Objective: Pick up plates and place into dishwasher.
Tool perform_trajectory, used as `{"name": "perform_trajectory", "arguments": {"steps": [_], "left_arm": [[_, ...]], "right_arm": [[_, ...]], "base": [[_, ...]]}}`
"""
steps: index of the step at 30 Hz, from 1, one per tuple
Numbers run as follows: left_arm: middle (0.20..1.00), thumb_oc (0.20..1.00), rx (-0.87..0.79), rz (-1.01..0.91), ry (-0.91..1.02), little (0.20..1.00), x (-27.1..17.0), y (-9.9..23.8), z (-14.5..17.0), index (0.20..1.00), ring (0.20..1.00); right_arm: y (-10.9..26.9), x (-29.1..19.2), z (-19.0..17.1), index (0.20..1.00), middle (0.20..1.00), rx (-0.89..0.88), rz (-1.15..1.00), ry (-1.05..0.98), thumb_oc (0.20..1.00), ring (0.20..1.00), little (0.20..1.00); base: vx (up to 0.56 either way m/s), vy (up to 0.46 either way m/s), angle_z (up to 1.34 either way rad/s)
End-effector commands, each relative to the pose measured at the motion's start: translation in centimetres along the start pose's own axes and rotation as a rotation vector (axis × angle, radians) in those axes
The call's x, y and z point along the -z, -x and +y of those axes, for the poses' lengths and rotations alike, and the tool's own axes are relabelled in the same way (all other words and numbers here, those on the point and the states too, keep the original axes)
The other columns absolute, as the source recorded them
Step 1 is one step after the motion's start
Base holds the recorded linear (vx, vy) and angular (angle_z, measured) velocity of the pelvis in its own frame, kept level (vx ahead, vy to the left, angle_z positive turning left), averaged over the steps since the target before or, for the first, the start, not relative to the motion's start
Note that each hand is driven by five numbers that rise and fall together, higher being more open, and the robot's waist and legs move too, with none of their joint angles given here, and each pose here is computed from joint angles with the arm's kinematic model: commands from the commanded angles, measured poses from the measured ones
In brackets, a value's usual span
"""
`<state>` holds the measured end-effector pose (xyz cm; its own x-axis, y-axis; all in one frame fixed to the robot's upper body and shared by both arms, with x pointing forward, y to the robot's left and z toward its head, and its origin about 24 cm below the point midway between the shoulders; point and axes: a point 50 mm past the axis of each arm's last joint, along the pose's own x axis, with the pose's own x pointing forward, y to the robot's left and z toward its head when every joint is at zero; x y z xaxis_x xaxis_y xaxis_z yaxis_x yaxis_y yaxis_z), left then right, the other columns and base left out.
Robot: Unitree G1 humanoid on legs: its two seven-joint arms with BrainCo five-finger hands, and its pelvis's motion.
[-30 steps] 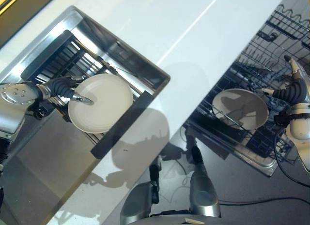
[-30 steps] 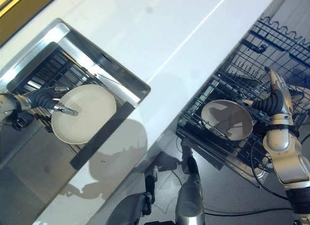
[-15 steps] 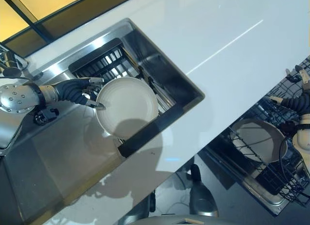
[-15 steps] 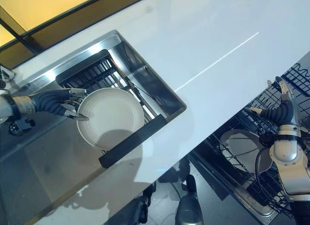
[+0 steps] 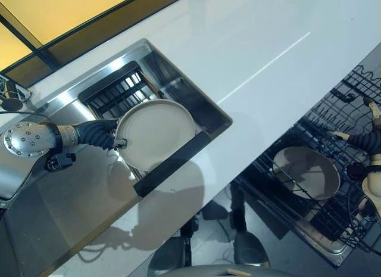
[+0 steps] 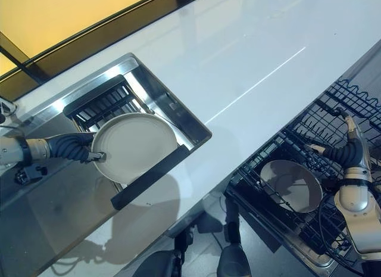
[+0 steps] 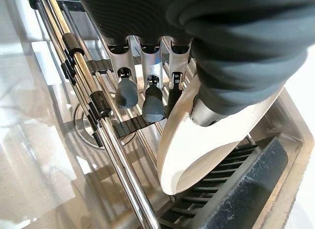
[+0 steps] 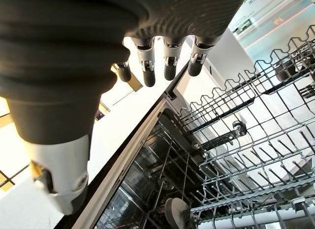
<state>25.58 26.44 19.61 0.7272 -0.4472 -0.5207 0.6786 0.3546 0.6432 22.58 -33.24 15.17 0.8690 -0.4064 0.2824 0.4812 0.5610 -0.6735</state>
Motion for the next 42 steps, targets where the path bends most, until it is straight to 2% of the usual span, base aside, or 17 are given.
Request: {"name": "perform_trajectory", "arguments": {"steps": [1, 7, 13, 23, 26, 33, 38, 42], "left_arm": [[0.2, 0.2, 0.212, -0.145, -0.015, 0.2, -1.5, -0.6, -3.2, 0.2, 0.2], [0.2, 0.2, 0.139, -0.146, -0.008, 0.2, -1.3, -0.5, -3.0, 0.2, 0.2], [0.2, 0.2, -0.173, -0.136, 0.013, 0.2, -0.7, 0.8, -0.6, 0.2, 0.2], [0.2, 0.2, -0.666, -0.238, -0.018, 0.2, 0.2, 4.4, 0.7, 0.2, 0.2], [0.2, 0.2, -0.814, -0.251, -0.045, 0.2, 0.9, 5.6, 0.5, 0.2, 0.2], [0.2, 0.2, -1.125, -0.303, 0.058, 0.2, 2.7, 8.1, -0.2, 0.2, 0.2], [0.2, 0.2, -1.237, -0.337, 0.086, 0.2, 2.9, 8.5, -0.2, 0.2, 0.2], [0.2, 0.2, -1.231, -0.36, 0.087, 0.2, 2.4, 7.7, -0.5, 0.2, 0.2]], "right_arm": [[-1.0, -2.7, -2.5, 1.0, 1.0, 0.087, -0.129, 0.016, 1.0, 1.0, 1.0], [-0.7, -2.5, -2.5, 1.0, 1.0, 0.08, -0.124, 0.018, 1.0, 1.0, 1.0], [-0.4, -2.2, -3.0, 1.0, 1.0, 0.088, -0.113, 0.002, 1.0, 1.0, 1.0], [1.2, -0.7, -3.3, 1.0, 1.0, 0.193, -0.06, -0.051, 1.0, 1.0, 1.0], [1.8, -0.4, -3.4, 1.0, 1.0, 0.234, -0.049, -0.076, 1.0, 1.0, 1.0], [3.0, 0.0, -3.2, 1.0, 1.0, 0.304, -0.04, -0.121, 1.0, 1.0, 1.0], [2.5, -2.4, -3.7, 1.0, 1.0, 0.399, -0.166, -0.211, 1.0, 1.0, 1.0], [2.2, -5.2, -3.8, 1.0, 1.0, 0.371, -0.305, -0.285, 1.0, 1.0, 1.0]], "base": [[0.0, 0.0, 0.0], [0.0, 0.0, 0.0], [0.03, -0.004, 0.0], [0.02, -0.005, 0.0], [0.02, -0.005, 0.0], [0.03, 0.0, 0.04], [0.0, 0.001, 0.01], [0.0, 0.0, 0.0]]}}
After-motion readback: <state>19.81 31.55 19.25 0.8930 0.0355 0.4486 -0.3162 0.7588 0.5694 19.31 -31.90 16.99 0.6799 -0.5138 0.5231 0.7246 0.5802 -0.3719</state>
